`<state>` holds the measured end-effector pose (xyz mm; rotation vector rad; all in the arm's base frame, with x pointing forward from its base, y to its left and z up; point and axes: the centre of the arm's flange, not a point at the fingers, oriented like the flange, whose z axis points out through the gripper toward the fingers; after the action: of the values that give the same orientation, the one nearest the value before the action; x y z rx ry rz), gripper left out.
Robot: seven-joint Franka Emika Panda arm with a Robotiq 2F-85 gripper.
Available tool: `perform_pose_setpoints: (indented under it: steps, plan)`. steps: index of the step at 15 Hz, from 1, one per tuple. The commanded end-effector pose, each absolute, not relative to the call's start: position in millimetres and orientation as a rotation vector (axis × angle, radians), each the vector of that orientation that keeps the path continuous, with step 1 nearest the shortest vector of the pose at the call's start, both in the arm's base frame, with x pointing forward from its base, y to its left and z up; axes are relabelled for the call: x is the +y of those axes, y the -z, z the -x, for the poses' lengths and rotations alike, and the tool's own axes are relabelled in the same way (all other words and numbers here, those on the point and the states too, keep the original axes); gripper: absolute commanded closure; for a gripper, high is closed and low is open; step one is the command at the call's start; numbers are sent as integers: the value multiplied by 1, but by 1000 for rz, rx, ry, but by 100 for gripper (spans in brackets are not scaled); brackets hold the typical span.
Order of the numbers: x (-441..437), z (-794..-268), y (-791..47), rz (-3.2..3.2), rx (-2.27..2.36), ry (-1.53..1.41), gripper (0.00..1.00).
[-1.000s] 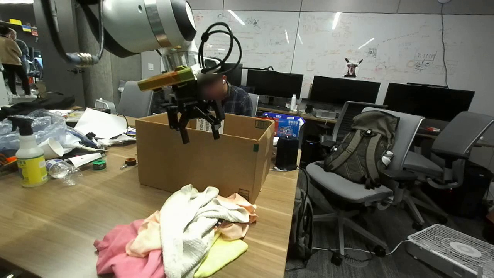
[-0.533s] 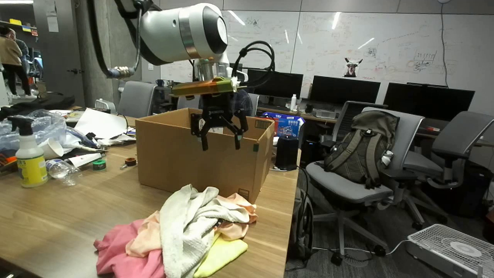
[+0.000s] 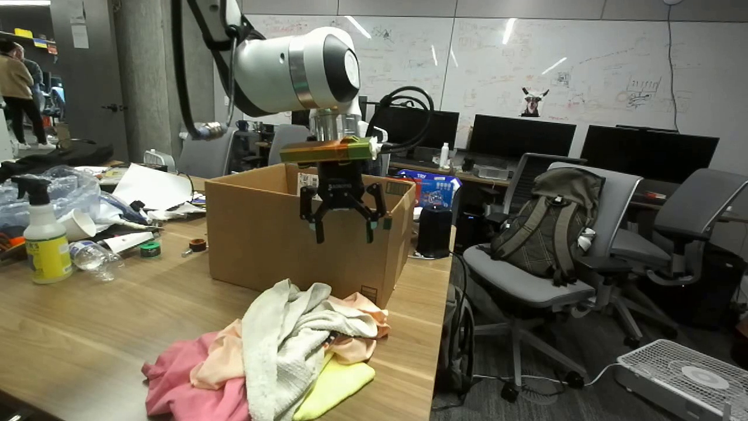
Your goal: Pick the clothes and put them in the box
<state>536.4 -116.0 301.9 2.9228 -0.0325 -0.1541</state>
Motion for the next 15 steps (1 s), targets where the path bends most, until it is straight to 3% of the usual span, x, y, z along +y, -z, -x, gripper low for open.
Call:
perform_pose_setpoints:
  steps: [1,15]
  plan:
    - [-110,-531,-296,-2912,54,117,0]
    - [-73,-531,-204,-2928,23,-9,0]
